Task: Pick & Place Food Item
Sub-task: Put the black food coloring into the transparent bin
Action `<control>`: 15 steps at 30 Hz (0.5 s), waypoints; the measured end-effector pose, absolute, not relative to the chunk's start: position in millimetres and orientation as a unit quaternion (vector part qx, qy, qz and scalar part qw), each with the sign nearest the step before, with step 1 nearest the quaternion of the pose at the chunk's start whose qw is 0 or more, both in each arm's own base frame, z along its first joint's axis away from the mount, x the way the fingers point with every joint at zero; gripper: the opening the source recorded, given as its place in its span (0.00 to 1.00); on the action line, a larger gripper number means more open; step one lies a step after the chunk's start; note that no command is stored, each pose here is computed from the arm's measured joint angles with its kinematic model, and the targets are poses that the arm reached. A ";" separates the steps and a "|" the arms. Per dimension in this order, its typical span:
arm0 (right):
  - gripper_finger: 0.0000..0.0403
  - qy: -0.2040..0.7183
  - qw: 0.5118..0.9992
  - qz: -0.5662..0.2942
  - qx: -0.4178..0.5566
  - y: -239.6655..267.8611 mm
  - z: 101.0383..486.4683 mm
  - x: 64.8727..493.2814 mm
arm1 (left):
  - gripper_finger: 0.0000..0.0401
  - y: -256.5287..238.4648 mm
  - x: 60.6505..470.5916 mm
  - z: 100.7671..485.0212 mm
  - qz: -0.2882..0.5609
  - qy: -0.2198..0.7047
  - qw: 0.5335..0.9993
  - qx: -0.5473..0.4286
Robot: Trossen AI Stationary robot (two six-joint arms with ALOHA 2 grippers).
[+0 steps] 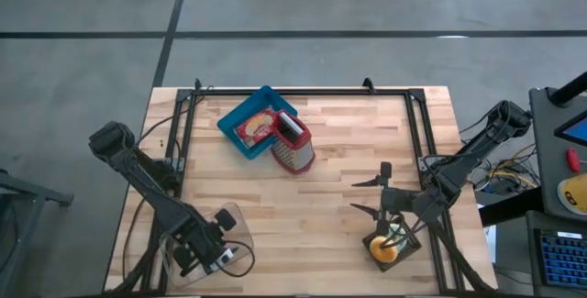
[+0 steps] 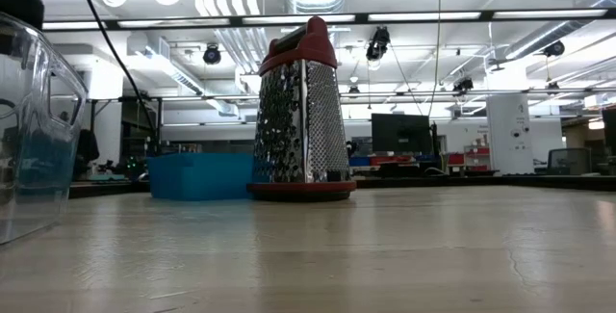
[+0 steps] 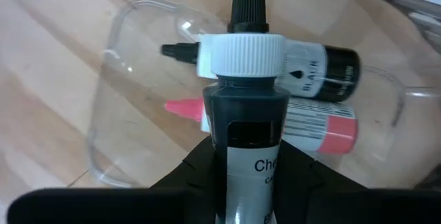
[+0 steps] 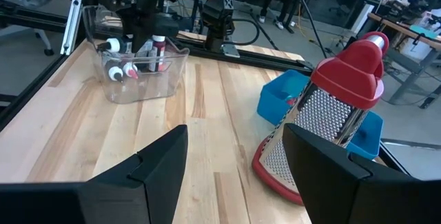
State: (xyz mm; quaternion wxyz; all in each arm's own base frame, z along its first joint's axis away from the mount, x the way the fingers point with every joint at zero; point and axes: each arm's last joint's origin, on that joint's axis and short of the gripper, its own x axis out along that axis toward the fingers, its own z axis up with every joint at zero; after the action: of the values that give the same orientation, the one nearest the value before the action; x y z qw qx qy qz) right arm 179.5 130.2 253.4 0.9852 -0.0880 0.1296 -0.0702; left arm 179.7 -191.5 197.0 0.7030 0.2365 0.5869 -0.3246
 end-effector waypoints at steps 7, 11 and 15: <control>0.58 0.130 0.985 -0.070 -0.087 130.2 253.4 179.5 | 0.24 -192.1 179.6 197.1 -0.339 0.583 0.698 0.240; 0.58 0.129 0.985 -0.071 -0.086 130.1 253.5 179.5 | 0.24 -192.1 179.6 197.1 -0.341 0.582 0.697 0.243; 0.58 0.129 0.985 -0.070 -0.087 130.1 253.5 179.5 | 0.25 -191.8 179.9 197.0 -0.338 0.581 0.699 0.245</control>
State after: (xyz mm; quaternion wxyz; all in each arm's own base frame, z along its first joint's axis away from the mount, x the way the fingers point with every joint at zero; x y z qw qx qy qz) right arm 179.5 130.1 253.5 0.9852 -0.0874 0.1293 -0.0704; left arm 179.9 -191.8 197.0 0.6989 0.2452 0.5806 -0.3380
